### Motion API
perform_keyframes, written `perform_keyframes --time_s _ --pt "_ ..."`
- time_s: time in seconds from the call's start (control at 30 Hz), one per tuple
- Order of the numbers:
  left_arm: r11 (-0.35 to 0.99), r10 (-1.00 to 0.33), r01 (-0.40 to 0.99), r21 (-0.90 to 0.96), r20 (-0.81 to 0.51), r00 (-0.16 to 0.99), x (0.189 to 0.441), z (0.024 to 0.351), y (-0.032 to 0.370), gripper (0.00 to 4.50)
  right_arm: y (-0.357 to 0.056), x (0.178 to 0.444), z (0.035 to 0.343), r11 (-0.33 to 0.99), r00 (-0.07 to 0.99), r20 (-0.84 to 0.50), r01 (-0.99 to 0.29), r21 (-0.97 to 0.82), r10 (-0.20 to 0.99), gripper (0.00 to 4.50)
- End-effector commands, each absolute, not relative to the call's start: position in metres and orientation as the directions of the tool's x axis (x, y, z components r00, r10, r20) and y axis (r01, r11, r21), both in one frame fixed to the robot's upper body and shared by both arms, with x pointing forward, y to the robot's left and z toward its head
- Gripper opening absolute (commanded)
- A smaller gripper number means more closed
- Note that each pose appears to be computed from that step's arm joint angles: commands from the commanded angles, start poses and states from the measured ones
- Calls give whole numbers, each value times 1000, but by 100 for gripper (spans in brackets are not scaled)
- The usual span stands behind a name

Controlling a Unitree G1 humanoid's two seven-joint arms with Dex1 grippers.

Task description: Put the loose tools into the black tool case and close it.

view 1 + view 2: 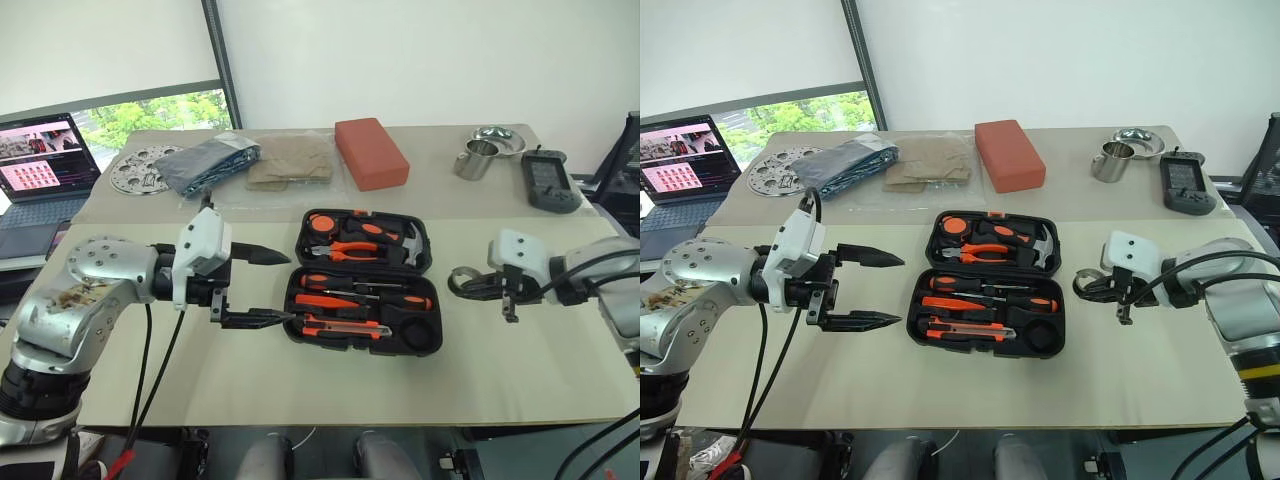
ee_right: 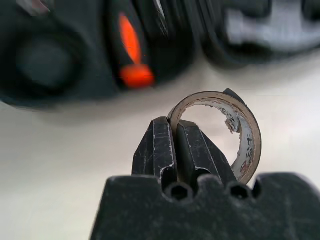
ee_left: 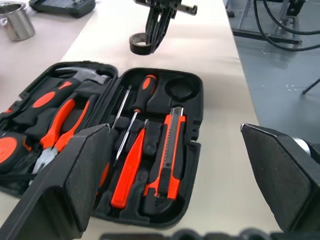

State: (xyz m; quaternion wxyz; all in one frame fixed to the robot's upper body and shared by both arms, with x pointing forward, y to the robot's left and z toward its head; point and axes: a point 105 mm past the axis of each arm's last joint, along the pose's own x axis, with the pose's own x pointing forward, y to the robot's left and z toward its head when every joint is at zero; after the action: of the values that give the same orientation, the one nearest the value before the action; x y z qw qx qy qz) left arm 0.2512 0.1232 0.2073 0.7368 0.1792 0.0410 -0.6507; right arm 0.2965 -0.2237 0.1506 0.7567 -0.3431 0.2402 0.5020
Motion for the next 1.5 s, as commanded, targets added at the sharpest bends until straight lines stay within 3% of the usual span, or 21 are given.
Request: perform_keyframes --time_s 0.03,0.23,0.63,0.9,1.07,1.27,1.37,1.5 --pt "22 -957 969 246 -277 92 246 216 115 450 -182 261 161 122 250 -702 -966 -228 667 4" --pt "-22 -960 968 252 -276 50 247 217 108 450 -161 241 139 60 193 -736 -977 -203 649 4" --pt "-35 -959 965 260 -281 41 250 218 106 450 -156 249 126 63 222 -740 -970 -236 635 4" --pt "-17 -957 965 261 -283 60 250 217 109 450 -158 246 131 53 198 -745 -975 -215 637 267" --pt "48 -956 962 268 -268 122 260 217 118 450 -161 257 152 127 261 -684 -962 -242 681 446" --pt "365 -892 908 205 -202 404 311 200 144 450 -196 311 178 487 524 -500 -846 -216 690 446" --pt "411 -880 908 86 -224 419 323 187 148 450 -208 328 180 620 591 -417 -781 -79 691 446" --pt "525 -841 848 -70 -200 503 361 185 159 450 -233 362 177 782 720 -342 -619 76 604 446"
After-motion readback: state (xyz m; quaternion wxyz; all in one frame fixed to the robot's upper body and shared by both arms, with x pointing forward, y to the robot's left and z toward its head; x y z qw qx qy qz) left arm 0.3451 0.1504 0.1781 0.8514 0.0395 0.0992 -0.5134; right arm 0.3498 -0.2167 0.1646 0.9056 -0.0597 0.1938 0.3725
